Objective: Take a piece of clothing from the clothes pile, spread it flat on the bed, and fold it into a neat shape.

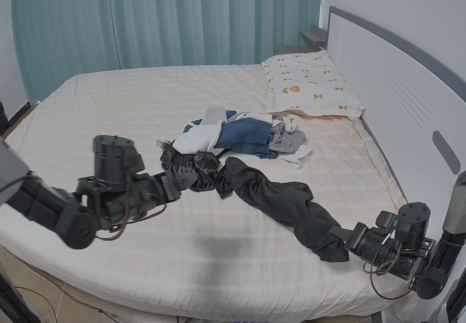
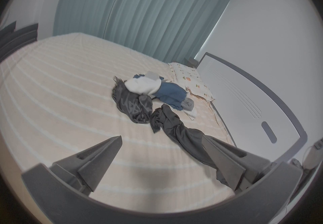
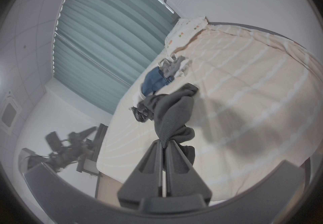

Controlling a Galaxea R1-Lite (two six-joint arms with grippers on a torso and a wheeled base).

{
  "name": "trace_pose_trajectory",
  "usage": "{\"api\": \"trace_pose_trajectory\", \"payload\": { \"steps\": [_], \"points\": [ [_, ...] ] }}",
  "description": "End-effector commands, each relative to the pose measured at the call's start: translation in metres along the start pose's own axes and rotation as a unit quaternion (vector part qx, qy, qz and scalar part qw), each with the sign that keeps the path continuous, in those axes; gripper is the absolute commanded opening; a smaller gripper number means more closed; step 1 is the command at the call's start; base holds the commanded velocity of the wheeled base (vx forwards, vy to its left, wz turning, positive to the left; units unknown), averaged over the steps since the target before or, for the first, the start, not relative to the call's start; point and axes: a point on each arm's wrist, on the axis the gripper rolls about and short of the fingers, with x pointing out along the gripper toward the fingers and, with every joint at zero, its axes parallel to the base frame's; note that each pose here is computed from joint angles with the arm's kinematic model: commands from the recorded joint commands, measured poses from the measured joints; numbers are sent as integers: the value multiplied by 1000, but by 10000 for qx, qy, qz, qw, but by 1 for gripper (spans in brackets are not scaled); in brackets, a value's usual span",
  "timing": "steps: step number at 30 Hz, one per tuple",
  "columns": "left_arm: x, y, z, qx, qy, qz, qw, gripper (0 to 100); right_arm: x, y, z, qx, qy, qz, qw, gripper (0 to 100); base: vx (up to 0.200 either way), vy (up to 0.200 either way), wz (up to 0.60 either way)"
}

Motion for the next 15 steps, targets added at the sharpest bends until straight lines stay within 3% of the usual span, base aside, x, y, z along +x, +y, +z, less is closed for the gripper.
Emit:
{"api": "trace_pose_trajectory", "payload": {
  "steps": [1, 6, 11, 15],
  "points": [
    [119, -13, -61, -472, 609, 42, 9970, 100, -46, 32, 27, 272, -758, 1155, 9900, 0, 0, 0, 0],
    [123, -13, -62, -504, 602, 29, 9969, 100, -38, 64, 55, 172, -1338, 1945, 9716, 0, 0, 0, 0],
    [122, -14, -63, -836, 633, 31, 9945, 100, -25, 79, 63, -369, -1275, 2211, 9662, 0, 0, 0, 0],
    [120, -22, -67, -992, 738, -113, 9923, 100, -19, 88, 59, -457, -1023, 2344, 9657, 0, 0, 0, 0]
  ]
}}
